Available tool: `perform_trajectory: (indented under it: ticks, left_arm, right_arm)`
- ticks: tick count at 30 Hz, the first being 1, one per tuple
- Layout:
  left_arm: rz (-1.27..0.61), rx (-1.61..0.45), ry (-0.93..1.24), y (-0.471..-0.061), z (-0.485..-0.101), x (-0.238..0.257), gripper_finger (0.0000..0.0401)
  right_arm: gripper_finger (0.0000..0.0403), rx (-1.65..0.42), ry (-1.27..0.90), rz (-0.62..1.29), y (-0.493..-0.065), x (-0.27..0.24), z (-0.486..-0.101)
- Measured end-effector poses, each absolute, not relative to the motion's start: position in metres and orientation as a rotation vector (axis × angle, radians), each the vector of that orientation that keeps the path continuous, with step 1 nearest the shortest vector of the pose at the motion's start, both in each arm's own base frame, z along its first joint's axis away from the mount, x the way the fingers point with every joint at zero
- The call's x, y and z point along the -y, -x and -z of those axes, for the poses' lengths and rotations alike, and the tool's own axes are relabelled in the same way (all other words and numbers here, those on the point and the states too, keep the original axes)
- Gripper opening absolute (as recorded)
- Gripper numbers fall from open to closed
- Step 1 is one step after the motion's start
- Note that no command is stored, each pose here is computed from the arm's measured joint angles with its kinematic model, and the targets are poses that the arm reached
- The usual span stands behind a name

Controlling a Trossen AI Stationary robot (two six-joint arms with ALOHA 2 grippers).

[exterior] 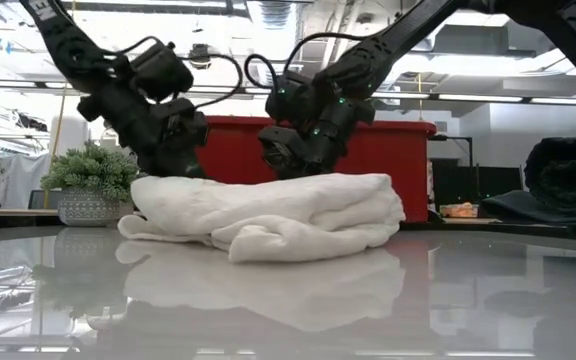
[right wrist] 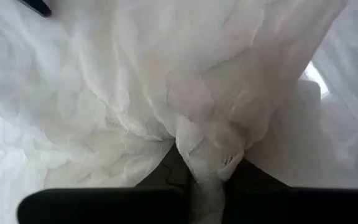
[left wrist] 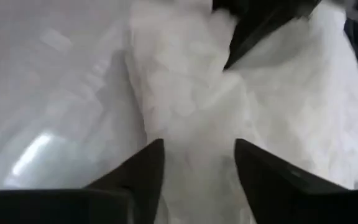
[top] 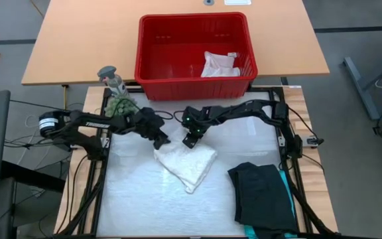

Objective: Fold Laundry from Bin
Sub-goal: Stack the white t-shirt on top of the black shorts

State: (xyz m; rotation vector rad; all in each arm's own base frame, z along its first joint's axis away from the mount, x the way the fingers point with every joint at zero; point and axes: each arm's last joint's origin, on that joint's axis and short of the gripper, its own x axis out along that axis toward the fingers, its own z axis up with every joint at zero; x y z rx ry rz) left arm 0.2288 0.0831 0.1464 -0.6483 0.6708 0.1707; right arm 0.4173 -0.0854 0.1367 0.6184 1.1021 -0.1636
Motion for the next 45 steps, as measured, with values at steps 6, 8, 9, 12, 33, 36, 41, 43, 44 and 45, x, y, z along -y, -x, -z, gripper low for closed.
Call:
perform_trajectory:
  ticks: [6, 8, 9, 12, 33, 36, 41, 43, 44, 45]
  left_arm:
    - [-0.129, -0.721, 0.68, -0.231, -0.13, -0.088, 0.0255]
    - [-0.091, -0.74, 0.707, -0.234, -0.122, -0.088, 0.026]
    - [-0.07, -0.745, 0.722, -0.235, -0.118, -0.088, 0.0262]
    - [-0.037, -0.745, 0.777, -0.241, -0.107, -0.089, 0.0263]
    - [0.091, -0.693, 0.794, -0.251, -0.103, -0.083, 0.0076]
    - [0.073, -0.693, 0.803, -0.251, -0.103, -0.084, 0.0019]
    - [-0.018, -0.703, 0.831, -0.251, -0.101, -0.085, 0.0012]
    - [-0.068, -0.725, 0.851, -0.25, -0.099, -0.085, 0.001]
    - [-0.086, -0.731, 0.857, -0.249, -0.098, -0.085, 0.0008]
    - [-0.099, -0.738, 0.858, -0.249, -0.098, -0.085, 0.0007]
  right_arm:
    - [0.0063, -1.116, -0.524, 0.112, -0.42, 0.07, -0.136]
    - [0.0063, -1.118, -0.5, 0.094, -0.421, 0.065, -0.136]
    - [0.0063, -1.119, -0.488, 0.092, -0.421, 0.063, -0.136]
    - [0.0063, -1.118, -0.457, 0.081, -0.423, 0.057, -0.139]
    - [0.0114, -1.055, -0.407, 0.109, -0.437, 0.052, -0.16]
    - [0.0196, -1.073, -0.504, 0.199, -0.432, 0.068, -0.166]
    - [0.0317, -1.13, -0.678, 0.298, -0.424, 0.101, -0.181]
    - [0.0343, -1.172, -0.725, 0.336, -0.418, 0.104, -0.19]
    - [0.035, -1.198, -0.722, 0.354, -0.413, 0.103, -0.196]
    - [0.0354, -1.208, -0.697, 0.381, -0.41, 0.099, -0.203]
